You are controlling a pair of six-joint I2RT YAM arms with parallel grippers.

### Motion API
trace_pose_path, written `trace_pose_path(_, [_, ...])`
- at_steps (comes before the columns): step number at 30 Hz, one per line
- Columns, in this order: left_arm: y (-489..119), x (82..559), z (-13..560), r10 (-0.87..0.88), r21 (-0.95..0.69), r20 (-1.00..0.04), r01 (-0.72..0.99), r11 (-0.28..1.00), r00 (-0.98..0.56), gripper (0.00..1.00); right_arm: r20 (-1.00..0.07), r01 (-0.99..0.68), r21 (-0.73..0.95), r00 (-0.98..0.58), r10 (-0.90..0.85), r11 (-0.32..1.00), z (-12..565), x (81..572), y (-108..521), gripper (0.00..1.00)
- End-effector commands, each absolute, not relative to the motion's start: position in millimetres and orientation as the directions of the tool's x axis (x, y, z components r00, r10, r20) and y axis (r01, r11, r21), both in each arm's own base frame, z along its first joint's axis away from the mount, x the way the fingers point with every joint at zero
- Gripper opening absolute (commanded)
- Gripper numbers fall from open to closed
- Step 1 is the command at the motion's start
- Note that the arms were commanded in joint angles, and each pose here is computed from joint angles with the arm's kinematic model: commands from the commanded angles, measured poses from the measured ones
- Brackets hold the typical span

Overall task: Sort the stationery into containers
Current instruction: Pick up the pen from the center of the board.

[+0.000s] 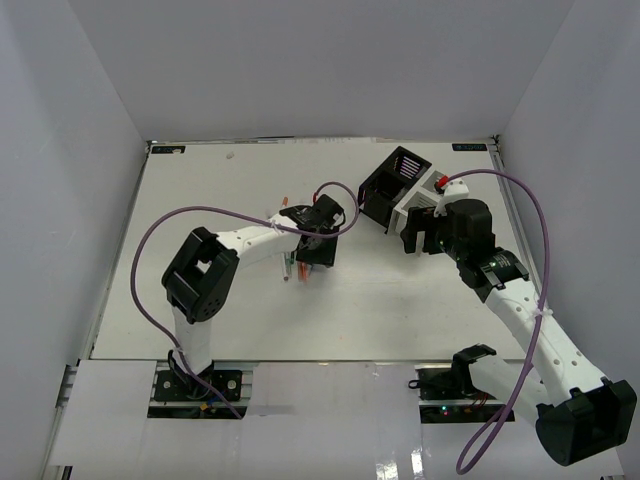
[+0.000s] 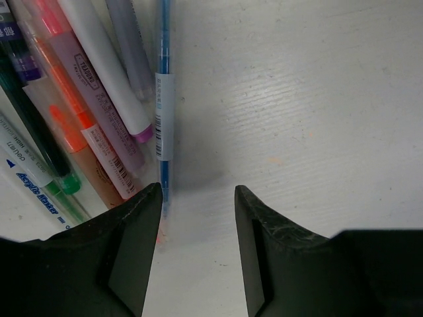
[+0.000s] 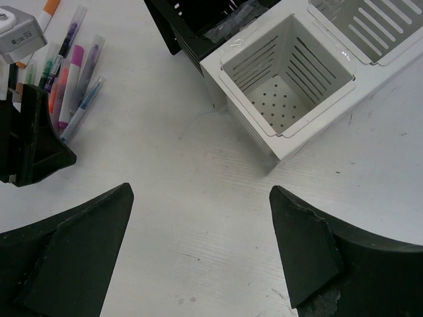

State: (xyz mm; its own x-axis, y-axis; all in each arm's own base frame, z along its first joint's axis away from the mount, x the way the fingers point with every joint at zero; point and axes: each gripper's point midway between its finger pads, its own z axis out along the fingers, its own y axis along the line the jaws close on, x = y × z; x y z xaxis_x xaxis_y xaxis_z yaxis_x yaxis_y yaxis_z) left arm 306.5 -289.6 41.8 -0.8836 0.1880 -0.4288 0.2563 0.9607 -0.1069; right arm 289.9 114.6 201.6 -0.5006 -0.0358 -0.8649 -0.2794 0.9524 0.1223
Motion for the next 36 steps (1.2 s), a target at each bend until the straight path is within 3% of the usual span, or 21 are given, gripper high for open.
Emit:
trace_pose_path(1, [-287.8,313.1,47.4,0.196,-0.076,-0.438,0.253,0.964,-0.877,0.58,-0.891,-0.293,0.137,-0.454,-0.012,0.946,221.0,292.6,119.0,0.90])
trace_pose_path(15, [-281.2,305.2,27.2,0.206,-0.045,-0.384,0.241,0.969,-0.900,0.55,-0.889,-0.288,0.130,-0.457,-0.017,0.949,217.8,295.4,118.2,0.90])
trace_pose_path(28, [-316.2,289.5,28.6,0.247,-0.141,-0.356,0.313,0.939,-0.901,0.20,-0.895,-0.327,0.155,-0.447,-0.008,0.932,222.1,296.8,127.5,0.90])
trace_pose_path(33, [-327.4,296.9,53.0,0.247,-0.176,-0.434,0.350,0.920,-0.867,0.05,-0.886,-0.354,0.226,-0.462,0.040,0.908,227.6,295.2,140.4,0.92])
trace_pose_path(36, [-330.0,305.7,74.5,0.252,-0.176,-0.506,0.384,0.906,-0.825,0.00,-0.897,-0.391,0.230,-0.441,0.038,0.891,238.5,297.3,147.0,0.93])
